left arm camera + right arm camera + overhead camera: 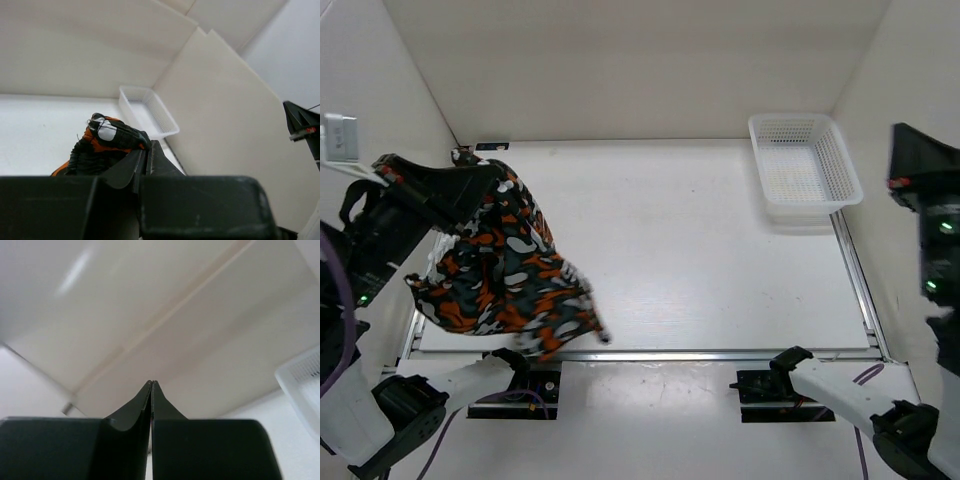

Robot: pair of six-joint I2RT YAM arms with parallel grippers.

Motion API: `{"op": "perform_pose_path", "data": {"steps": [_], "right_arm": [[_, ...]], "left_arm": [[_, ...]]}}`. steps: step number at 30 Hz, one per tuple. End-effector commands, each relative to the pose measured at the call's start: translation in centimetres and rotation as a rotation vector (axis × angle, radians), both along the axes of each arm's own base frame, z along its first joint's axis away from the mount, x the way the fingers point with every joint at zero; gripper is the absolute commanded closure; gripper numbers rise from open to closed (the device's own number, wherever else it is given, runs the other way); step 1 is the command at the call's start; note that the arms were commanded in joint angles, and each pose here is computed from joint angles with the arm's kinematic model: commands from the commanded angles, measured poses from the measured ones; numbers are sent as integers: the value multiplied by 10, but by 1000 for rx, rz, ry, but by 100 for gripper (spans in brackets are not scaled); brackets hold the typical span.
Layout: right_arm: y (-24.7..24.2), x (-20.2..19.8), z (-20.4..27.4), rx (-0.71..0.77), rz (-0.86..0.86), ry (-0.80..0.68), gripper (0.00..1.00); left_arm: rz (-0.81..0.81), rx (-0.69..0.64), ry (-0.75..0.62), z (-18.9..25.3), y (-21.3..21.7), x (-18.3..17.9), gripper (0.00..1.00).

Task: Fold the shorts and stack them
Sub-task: Flatten the shorts out

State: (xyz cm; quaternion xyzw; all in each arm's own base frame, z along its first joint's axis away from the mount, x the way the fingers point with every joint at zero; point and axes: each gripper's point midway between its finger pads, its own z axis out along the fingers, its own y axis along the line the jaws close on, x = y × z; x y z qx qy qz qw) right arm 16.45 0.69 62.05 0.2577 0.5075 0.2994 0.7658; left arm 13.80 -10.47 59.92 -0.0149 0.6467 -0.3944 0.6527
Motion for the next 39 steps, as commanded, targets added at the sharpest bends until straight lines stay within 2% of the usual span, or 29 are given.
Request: {"op": "perform_pose_path", "data": {"steps": [1, 3, 7, 12, 14, 17, 18, 20, 22, 26, 29, 32, 39], "right_arm": [[58, 66, -62, -240, 88, 220, 100], [97, 85, -101, -348, 230, 306, 100], [139, 93, -154, -444, 423, 404, 100], [184, 81, -174, -524, 685, 390, 87], [186, 84, -177, -518, 691, 424, 87], [180, 93, -178, -485, 662, 555, 98], [182, 108, -192, -484, 648, 634, 100], [174, 112, -194, -492, 595, 717, 100], [169, 139, -219, -535, 510, 836, 100], [155, 179, -272, -538, 470, 1040, 100], [134, 212, -332, -547, 399, 1222, 100], [115, 222, -381, -606, 315, 1390, 100], [104, 231, -434, -619, 285, 1553, 100]], "left_arm": [[6, 71, 82, -25, -20, 36, 89], [6, 76, 91, -29, -21, 38, 89], [27, 111, 118, -40, -22, 48, 89], [51, 136, 161, -56, -24, 60, 89], [50, 141, 169, -60, -26, 64, 89], [68, 152, 187, -68, -26, 69, 89], [78, 152, 188, -68, -24, 70, 89], [90, 162, 205, -73, -23, 72, 89], [98, 160, 218, -76, -22, 72, 89], [98, 173, 239, -84, -24, 76, 89], [98, 187, 259, -93, -26, 79, 89], [98, 194, 286, -102, -28, 83, 89], [97, 215, 318, -113, -34, 93, 89]]}}
